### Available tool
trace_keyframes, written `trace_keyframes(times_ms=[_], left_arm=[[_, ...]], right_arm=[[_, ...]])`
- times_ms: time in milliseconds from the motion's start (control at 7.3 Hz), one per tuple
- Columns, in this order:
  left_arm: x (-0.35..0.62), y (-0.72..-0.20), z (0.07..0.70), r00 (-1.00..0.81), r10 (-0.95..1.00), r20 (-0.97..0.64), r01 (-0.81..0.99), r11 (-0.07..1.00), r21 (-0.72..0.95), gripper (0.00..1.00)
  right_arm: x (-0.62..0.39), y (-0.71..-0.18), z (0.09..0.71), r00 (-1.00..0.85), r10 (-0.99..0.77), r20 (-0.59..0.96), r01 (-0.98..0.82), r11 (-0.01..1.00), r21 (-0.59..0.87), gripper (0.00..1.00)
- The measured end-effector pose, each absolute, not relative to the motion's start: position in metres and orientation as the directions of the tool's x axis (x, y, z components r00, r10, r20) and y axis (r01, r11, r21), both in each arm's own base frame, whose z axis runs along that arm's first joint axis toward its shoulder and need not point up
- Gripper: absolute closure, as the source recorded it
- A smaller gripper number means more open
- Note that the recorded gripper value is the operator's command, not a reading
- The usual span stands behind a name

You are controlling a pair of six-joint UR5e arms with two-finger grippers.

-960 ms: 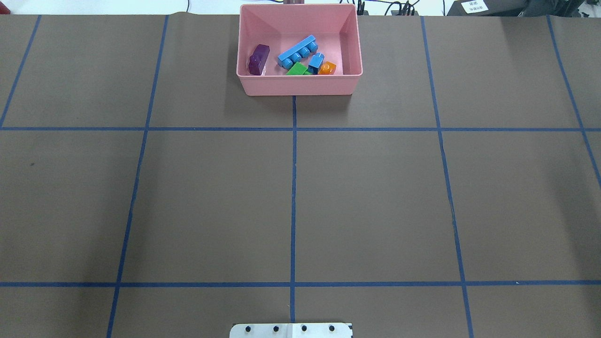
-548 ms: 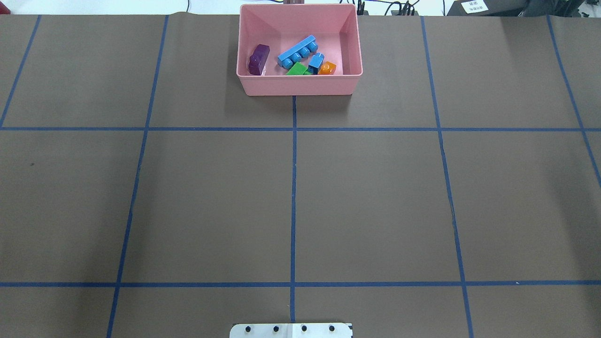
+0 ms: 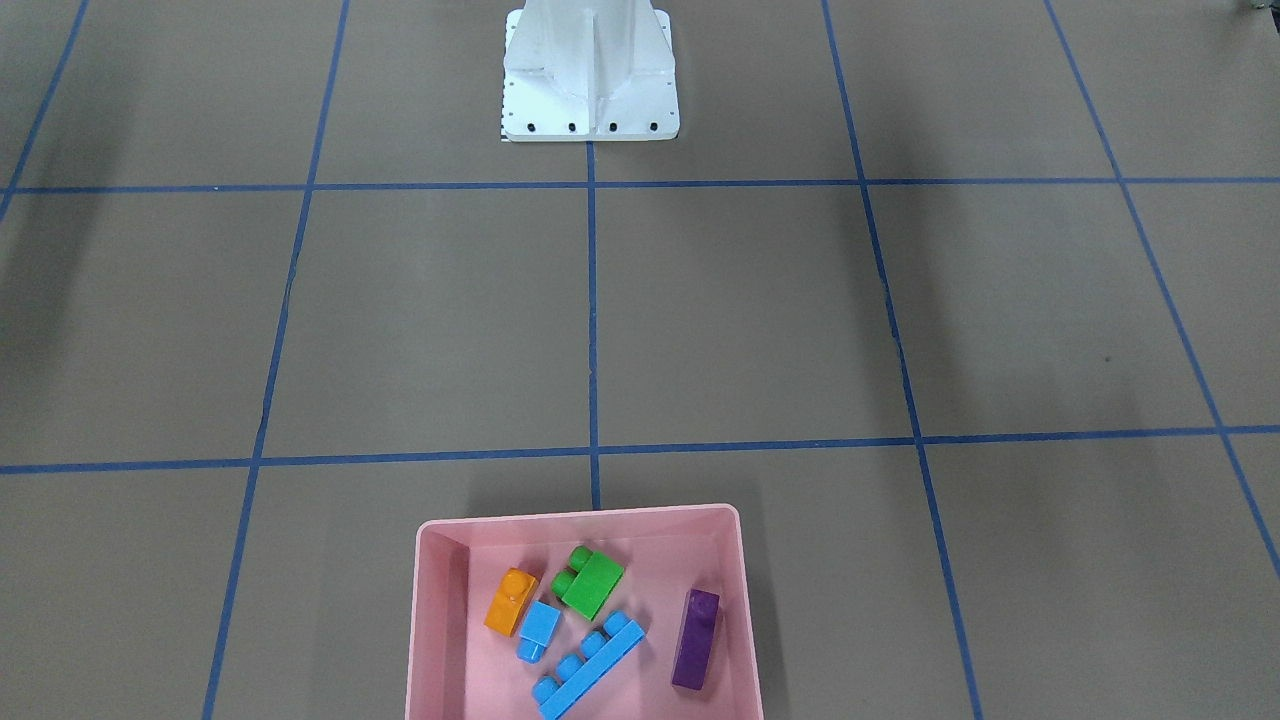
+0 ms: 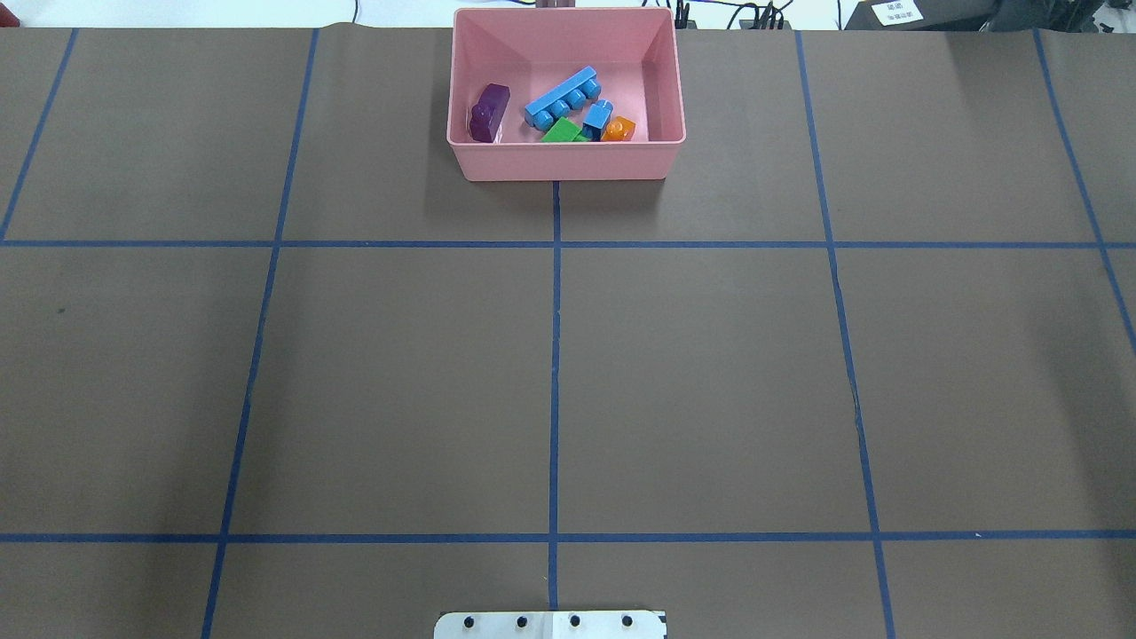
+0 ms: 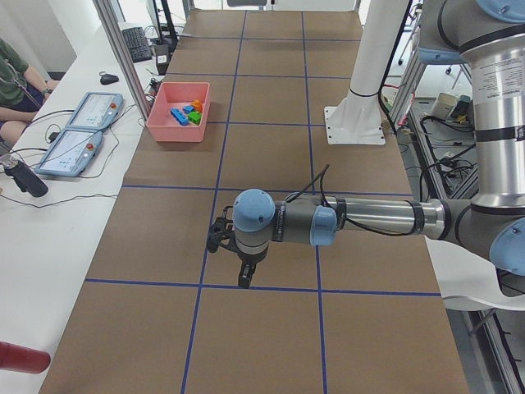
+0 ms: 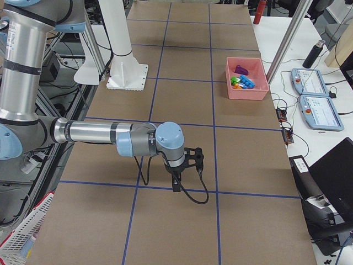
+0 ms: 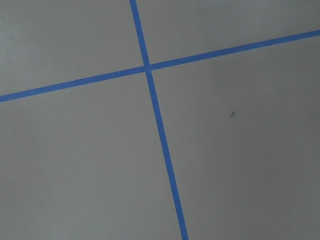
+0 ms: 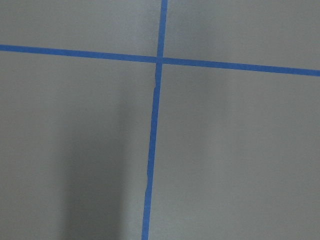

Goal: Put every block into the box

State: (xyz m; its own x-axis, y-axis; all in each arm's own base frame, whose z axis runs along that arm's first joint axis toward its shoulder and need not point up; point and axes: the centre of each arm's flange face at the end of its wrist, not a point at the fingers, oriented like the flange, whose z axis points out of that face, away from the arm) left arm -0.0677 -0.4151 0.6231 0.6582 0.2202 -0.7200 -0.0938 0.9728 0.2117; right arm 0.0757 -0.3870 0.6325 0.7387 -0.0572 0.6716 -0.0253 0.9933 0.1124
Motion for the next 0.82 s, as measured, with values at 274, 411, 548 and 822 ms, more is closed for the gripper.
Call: trace_keyframes(times_ms=[274,411,548,822], left_arm=[[-0.0677,-0.4152,0.6223,0.658,0.221,-0.72,-0.094,0.973,0.213,0.0],[-0.0677,-0.4154,0.6208,0.658,0.223,-0.72,-0.094,0.972,0.216,0.0],[-0.0676,-0.4155,0.62,0.658,0.224,-0.719,-0.094,0.972,0.217,0.0],[-0.0676,-0.4155,0.6195,0.658,0.225,-0.719,-0.094,0.972,0.218,0.0]], right_arm=[[0.0757,-0.387,0.6324,0.738,-0.058,0.672,-0.025,0.993,0.113,0.0],[0.0757,-0.387,0.6324,0.738,-0.058,0.672,-0.025,0.993,0.114,0.0],[0.0757,-0.387,0.6324,0.738,-0.058,0.672,-0.025,0.993,0.114,0.0],[0.0752,-0.3871,0.6324,0.738,-0.058,0.673,-0.024,0.993,0.113,0.0]])
